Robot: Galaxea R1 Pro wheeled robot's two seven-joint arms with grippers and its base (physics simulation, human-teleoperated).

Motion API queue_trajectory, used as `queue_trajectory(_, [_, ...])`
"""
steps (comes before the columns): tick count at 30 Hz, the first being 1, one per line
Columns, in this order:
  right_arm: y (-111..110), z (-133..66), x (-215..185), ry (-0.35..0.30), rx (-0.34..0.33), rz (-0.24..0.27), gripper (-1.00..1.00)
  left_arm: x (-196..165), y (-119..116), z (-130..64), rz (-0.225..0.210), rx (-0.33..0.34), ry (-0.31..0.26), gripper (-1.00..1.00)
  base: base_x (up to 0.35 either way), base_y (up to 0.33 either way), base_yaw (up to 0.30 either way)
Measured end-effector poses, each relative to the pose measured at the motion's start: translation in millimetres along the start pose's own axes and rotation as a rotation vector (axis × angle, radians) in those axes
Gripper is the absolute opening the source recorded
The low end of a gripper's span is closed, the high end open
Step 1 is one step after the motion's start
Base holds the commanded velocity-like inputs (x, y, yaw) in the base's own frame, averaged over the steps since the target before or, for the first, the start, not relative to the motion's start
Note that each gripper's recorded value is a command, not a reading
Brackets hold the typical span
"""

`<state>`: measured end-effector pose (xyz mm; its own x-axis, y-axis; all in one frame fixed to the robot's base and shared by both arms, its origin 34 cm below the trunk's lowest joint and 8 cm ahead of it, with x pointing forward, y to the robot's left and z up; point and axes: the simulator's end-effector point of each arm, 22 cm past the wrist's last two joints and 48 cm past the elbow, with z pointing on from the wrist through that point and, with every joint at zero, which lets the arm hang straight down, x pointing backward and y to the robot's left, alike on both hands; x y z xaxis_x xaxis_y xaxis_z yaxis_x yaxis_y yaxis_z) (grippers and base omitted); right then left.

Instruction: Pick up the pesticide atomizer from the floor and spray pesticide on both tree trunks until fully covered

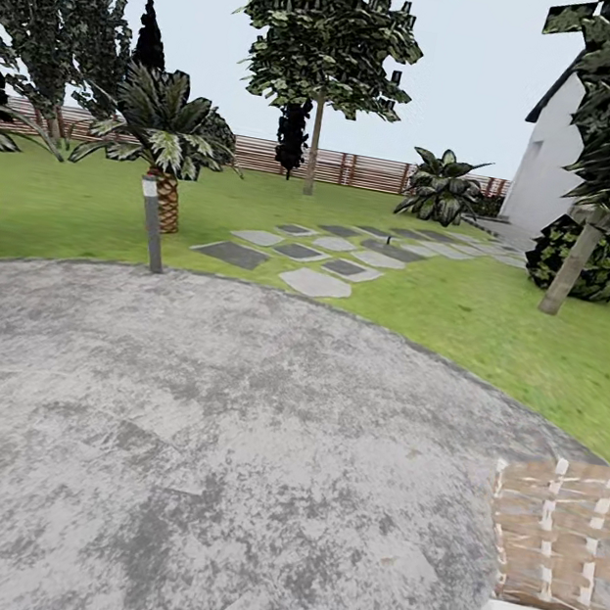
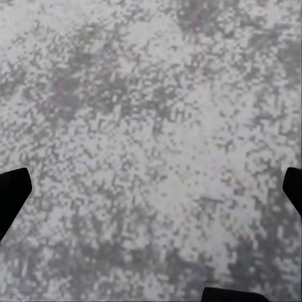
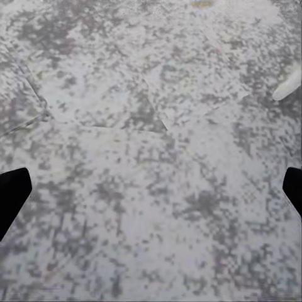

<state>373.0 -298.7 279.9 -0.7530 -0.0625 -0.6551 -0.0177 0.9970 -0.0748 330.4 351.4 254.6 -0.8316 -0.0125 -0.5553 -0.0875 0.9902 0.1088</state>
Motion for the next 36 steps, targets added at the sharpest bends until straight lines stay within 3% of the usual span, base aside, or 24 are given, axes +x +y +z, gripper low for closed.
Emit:
queue_trajectory(7, [-0.1,-0.3,-4.5,-0.024,-0.001,-0.003,1.00,0.0,-0.2,0.0,0.001,0.000,0.000,1.00,0.338,0.000,0.001])
queue_trajectory(36, [-0.7,-2.3,4.0,-0.010,0.000,-0.003,1.00,0.0,-0.2,0.0,0.001,0.001,0.000,1.00,0.337,0.000,0.000])
